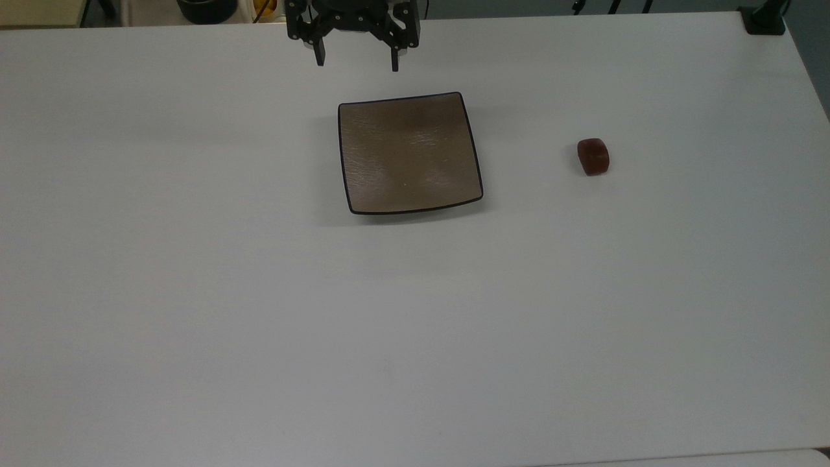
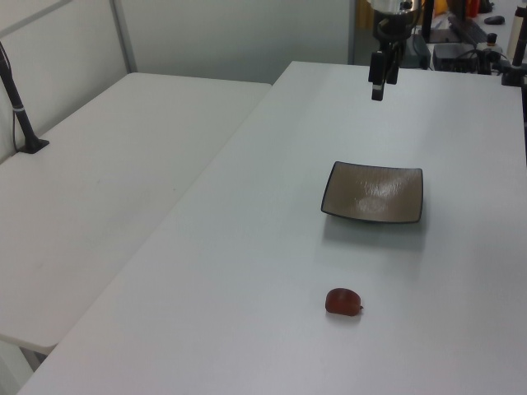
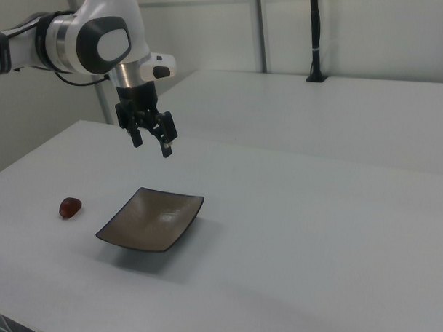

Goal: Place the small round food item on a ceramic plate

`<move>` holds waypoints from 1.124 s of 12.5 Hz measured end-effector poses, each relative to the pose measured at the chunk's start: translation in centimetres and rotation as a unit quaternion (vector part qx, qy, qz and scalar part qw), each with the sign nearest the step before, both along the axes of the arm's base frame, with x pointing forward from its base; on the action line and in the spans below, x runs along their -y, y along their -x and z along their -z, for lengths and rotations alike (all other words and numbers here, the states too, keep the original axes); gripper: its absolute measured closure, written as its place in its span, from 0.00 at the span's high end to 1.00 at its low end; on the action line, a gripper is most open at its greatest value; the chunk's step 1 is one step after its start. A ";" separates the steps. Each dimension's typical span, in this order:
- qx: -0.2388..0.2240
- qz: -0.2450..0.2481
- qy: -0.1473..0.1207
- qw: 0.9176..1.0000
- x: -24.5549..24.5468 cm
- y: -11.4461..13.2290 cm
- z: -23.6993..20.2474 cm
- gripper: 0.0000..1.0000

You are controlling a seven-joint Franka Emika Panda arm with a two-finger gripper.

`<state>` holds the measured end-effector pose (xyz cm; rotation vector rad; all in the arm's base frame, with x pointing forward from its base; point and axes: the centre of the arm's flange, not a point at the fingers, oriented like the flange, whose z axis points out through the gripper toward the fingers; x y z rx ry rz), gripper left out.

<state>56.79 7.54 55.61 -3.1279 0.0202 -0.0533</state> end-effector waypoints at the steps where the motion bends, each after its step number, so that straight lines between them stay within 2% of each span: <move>1: -0.001 -0.002 0.001 1.000 -0.2 0.1 0.1 1.00; 12: -0.008 -0.016 0.001 1.000 -1.7 0.4 0.8 1.00; 14: -0.007 -0.017 -0.010 1.000 -2.3 0.4 0.8 1.00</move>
